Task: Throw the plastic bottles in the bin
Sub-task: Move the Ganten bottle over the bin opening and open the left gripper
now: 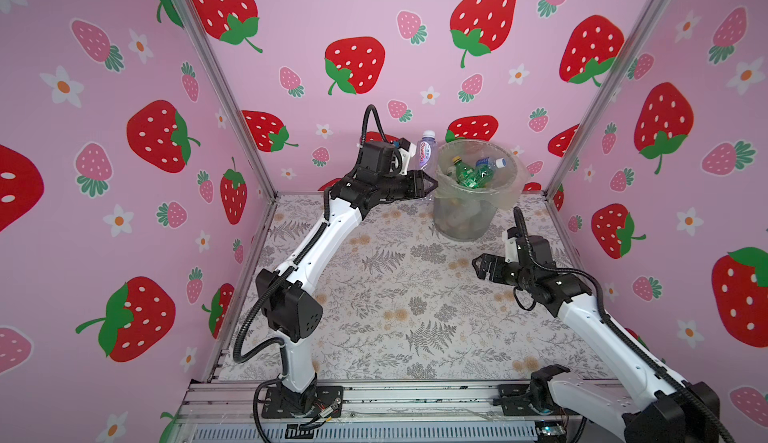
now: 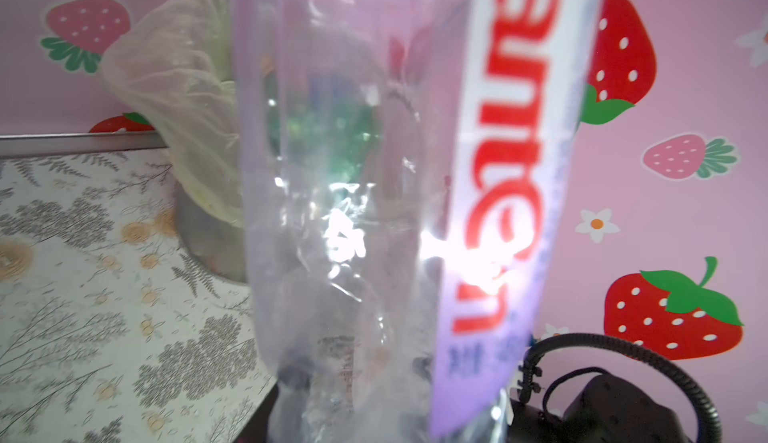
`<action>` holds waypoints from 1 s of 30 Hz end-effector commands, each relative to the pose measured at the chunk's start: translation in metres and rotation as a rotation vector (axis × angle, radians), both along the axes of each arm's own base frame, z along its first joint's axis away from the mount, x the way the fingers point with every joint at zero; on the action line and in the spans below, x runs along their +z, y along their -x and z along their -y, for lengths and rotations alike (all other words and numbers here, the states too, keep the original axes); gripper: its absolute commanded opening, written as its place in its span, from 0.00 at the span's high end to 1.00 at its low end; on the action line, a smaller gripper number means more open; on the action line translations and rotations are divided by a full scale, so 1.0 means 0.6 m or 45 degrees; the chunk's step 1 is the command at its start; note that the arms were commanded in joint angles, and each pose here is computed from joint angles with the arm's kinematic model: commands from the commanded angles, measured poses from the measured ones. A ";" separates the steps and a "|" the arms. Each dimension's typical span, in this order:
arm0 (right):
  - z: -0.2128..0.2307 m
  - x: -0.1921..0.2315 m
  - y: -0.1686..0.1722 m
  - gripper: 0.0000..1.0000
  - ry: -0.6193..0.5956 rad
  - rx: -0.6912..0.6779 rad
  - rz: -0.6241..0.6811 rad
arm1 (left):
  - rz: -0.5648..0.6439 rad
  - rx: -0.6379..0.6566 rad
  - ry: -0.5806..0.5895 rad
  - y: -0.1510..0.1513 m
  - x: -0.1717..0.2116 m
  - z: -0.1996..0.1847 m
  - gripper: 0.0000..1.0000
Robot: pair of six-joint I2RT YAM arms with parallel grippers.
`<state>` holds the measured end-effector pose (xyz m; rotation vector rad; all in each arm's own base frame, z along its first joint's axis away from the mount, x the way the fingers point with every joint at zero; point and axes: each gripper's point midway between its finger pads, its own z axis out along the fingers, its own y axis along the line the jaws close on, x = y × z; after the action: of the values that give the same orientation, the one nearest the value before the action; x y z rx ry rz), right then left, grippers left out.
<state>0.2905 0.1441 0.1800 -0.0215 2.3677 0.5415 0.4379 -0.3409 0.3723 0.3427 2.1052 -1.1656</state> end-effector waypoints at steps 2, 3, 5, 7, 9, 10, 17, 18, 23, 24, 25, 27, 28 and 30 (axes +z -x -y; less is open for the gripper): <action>0.003 0.016 -0.011 0.01 -0.006 -0.028 0.034 | -0.037 -0.064 0.075 0.005 0.012 0.052 0.51; 0.004 0.017 -0.011 0.01 -0.004 -0.030 0.036 | -0.038 -0.066 0.077 0.006 0.010 0.059 0.51; 0.005 0.018 -0.012 0.01 -0.001 -0.036 0.040 | -0.051 -0.038 0.060 0.006 -0.001 0.066 0.51; 0.006 0.017 -0.013 0.01 0.001 -0.040 0.039 | -0.079 0.004 0.043 0.005 -0.018 0.067 0.51; 0.005 0.016 -0.016 0.01 0.005 -0.037 0.041 | -0.097 0.043 0.039 0.007 -0.031 0.067 0.51; 0.006 0.015 -0.017 0.01 0.010 -0.038 0.040 | -0.103 0.060 0.035 0.009 -0.036 0.066 0.51; 0.005 0.007 -0.026 0.01 0.034 -0.032 0.027 | -0.107 0.131 -0.035 0.005 -0.046 0.067 0.50; 0.003 0.008 -0.026 0.01 0.032 -0.029 0.027 | -0.102 0.128 -0.039 -0.001 -0.042 0.071 0.51; 0.004 0.014 -0.030 0.01 0.031 -0.032 0.035 | -0.101 0.104 0.036 -0.048 -0.016 0.109 0.51; 0.004 0.016 -0.030 0.01 0.030 -0.032 0.035 | -0.107 0.103 0.081 -0.063 -0.013 0.114 0.51; 0.005 0.018 -0.031 0.01 0.032 -0.037 0.039 | -0.118 0.109 0.144 -0.080 -0.008 0.118 0.51; 0.007 0.020 -0.031 0.01 0.036 -0.042 0.037 | -0.144 0.107 0.270 -0.113 -0.008 0.125 0.50; 0.006 0.021 -0.031 0.01 0.032 -0.043 0.037 | -0.164 0.126 0.305 -0.131 -0.021 0.124 0.49; 0.005 0.026 -0.031 0.01 0.024 -0.040 0.034 | -0.158 0.134 0.327 -0.148 -0.031 0.125 0.42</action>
<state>0.3044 0.1433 0.1825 -0.0022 2.3688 0.5084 0.5091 -0.4163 0.3585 0.1145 2.0455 -1.3099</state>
